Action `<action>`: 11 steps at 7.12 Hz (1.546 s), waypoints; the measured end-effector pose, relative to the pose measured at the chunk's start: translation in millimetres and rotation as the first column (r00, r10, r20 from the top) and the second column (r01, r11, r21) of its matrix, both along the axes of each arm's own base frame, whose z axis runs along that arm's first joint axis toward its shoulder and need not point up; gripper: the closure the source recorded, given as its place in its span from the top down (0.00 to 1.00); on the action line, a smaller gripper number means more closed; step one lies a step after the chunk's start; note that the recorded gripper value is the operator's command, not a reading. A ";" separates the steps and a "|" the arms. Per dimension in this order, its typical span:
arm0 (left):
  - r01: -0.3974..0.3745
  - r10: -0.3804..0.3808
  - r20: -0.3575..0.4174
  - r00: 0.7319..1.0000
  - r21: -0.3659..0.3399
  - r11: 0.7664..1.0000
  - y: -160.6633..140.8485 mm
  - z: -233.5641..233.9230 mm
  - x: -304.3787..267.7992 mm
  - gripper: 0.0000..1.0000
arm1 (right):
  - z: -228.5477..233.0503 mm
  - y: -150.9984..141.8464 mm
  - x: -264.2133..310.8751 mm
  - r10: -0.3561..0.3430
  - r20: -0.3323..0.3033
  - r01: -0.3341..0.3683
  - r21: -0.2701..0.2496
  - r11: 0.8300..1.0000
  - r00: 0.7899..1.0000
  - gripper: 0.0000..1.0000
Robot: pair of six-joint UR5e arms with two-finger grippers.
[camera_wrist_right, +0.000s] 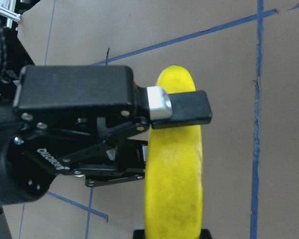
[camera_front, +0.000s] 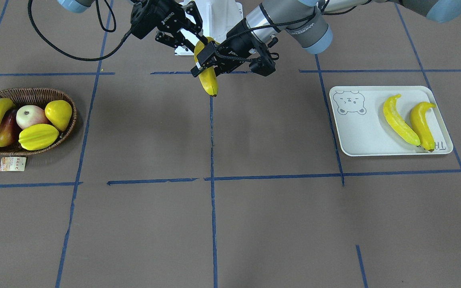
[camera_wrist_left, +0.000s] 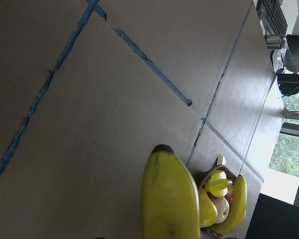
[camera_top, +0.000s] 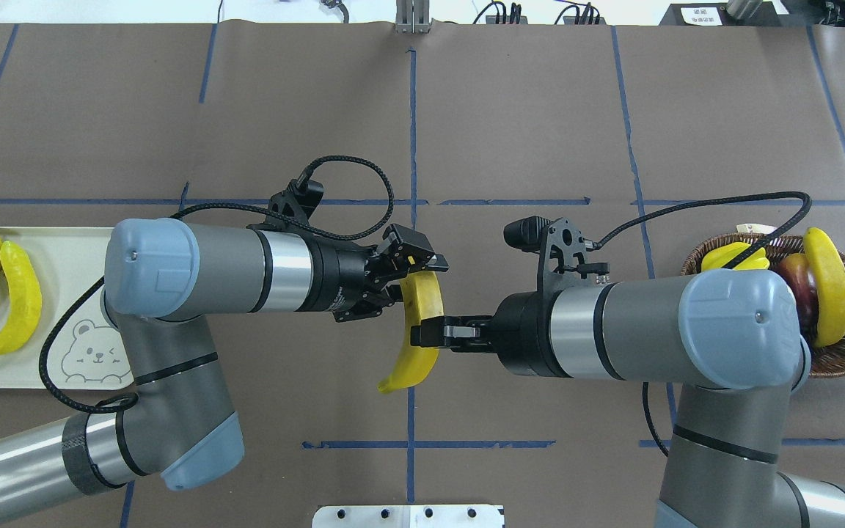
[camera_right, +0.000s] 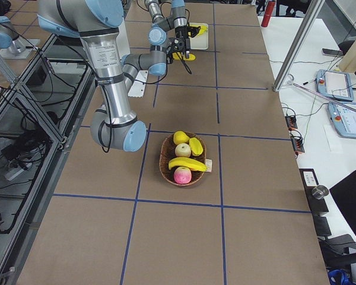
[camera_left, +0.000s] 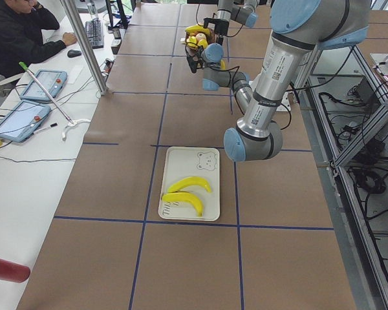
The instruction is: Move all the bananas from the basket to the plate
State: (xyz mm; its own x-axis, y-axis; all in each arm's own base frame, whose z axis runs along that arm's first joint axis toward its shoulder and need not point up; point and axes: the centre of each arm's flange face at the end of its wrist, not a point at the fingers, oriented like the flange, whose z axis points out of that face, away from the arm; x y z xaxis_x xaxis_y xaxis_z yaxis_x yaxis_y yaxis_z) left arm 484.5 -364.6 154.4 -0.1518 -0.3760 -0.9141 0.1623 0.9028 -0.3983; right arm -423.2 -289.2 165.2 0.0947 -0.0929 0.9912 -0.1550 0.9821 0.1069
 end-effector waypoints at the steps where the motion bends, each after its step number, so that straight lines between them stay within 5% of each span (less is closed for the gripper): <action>1: -0.002 0.002 0.000 1.000 0.001 1.000 0.6 0.5 -0.4 0.00 | -0.9 0.5 0.6 -0.002 0.001 0.002 0.000 1.000 1.000 1.00; 5: 0.007 -0.007 0.030 1.000 -0.006 1.000 -11.9 9.2 -13.0 0.00 | -5.9 -1.3 11.0 0.008 0.004 -0.008 0.001 1.000 1.000 1.00; 7: 0.017 -0.013 0.207 0.978 -0.017 1.000 -55.9 57.5 -49.8 0.00 | -8.6 -8.1 25.9 0.033 -0.046 -0.034 -0.019 0.999 0.998 1.00; 11: -0.008 -0.036 0.593 0.804 0.071 0.997 -66.9 245.2 -160.6 0.00 | 10.4 -40.8 54.9 0.107 -0.192 -0.122 -0.068 0.990 0.976 1.00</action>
